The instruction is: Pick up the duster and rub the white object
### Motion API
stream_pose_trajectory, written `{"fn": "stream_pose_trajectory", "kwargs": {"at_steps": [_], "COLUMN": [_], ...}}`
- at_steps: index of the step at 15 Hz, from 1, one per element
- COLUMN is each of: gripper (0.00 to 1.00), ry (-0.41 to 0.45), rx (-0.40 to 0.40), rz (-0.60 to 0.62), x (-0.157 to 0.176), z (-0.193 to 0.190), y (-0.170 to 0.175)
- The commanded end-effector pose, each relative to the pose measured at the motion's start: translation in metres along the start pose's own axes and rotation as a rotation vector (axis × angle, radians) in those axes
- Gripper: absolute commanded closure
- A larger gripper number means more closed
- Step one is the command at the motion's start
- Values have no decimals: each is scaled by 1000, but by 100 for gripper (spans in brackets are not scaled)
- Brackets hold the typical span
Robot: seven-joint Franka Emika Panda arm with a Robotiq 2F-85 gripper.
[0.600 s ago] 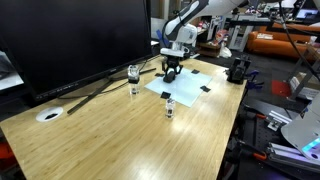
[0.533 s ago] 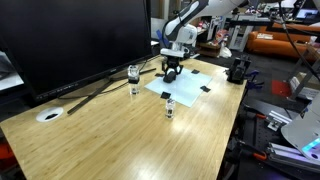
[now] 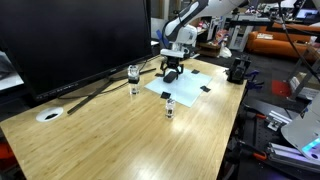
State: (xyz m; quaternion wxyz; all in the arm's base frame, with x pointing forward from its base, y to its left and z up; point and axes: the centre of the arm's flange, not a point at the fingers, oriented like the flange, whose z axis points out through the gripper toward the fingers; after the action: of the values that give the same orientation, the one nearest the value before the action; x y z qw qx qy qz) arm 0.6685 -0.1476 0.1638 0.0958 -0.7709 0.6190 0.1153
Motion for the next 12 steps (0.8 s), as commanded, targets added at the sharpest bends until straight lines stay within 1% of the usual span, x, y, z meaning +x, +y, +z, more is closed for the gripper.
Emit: {"fn": "stream_pose_trajectory", "kwargs": {"at_steps": [1,4,8,10,12], "gripper": [0,0,0,26,39], "ry": [44,41,79,96,110], "rx": [18,16,58,79,111], "rz": [-11,-4,-8,-12,-15], "x": [-26,-25,-37,-45,-52], "z": [16,23,31,27,20], "y": [62,64,85,96,103]}}
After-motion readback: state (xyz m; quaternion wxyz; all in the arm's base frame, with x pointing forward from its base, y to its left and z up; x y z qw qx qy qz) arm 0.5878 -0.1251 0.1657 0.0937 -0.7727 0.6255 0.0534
